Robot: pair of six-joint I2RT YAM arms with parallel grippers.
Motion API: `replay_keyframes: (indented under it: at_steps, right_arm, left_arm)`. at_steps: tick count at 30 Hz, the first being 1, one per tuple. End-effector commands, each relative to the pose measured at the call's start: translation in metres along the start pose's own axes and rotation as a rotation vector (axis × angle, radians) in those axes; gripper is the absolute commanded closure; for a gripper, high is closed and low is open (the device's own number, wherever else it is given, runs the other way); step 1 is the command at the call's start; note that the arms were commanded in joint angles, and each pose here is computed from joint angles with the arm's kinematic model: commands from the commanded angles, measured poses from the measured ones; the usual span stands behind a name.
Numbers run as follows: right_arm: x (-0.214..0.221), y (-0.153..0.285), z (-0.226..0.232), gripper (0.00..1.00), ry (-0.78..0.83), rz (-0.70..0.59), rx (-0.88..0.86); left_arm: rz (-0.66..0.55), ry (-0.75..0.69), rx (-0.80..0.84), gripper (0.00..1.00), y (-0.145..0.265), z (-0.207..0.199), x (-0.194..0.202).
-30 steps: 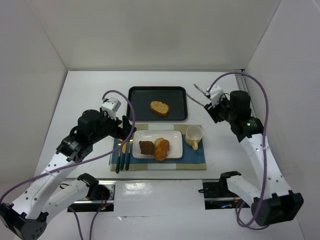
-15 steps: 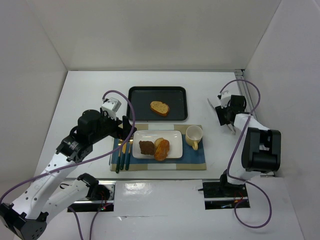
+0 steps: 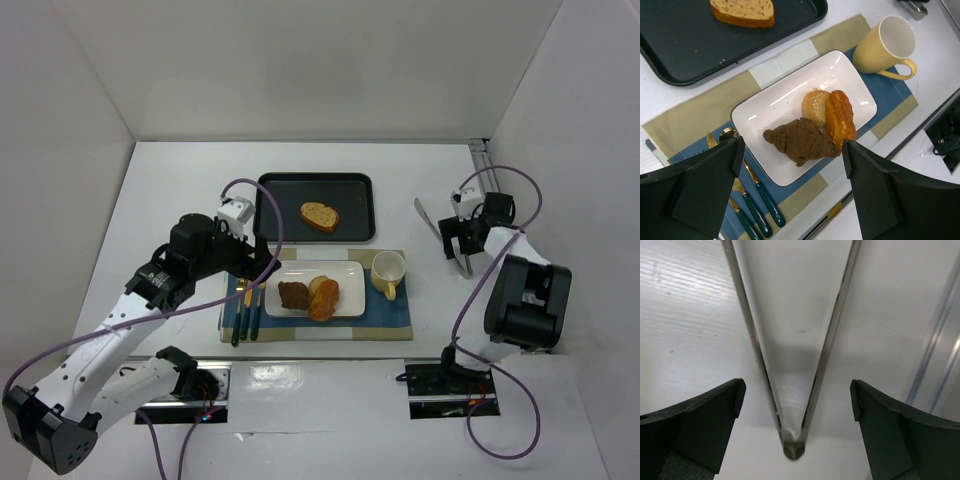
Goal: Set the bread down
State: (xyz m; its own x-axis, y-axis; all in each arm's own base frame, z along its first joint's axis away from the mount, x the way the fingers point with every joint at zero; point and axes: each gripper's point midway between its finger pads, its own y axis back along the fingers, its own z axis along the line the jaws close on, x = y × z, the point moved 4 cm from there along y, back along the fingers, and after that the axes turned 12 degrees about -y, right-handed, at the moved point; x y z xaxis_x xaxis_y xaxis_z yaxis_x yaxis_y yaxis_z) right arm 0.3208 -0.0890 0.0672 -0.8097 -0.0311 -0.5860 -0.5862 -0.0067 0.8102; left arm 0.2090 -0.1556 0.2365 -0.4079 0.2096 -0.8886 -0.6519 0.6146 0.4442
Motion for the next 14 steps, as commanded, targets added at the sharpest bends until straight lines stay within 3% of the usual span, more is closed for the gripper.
replay_keyframes:
  at_steps: [1, 9, 12, 14]
  right_arm:
    - [-0.031, 0.047, 0.009, 0.00, 0.049, -0.130, -0.085]
    - [-0.046, 0.107, 0.029, 0.00, 0.046, -0.231, -0.203]
    - [-0.063, 0.134, 0.034, 0.00, -0.025, -0.368, -0.178]
    - [-0.069, 0.155, 0.045, 0.00, 0.029, -0.464, -0.220]
  left_arm:
    - [-0.026, -0.039, 0.073, 0.02, -0.003, -0.008, -0.007]
    - [-0.006, -0.042, 0.122, 0.01, -0.009, -0.013, -0.004]
    - [0.025, -0.032, 0.147, 0.00, -0.015, -0.014, 0.002]
    - [0.037, -0.027, 0.161, 0.00, -0.020, -0.015, 0.003]
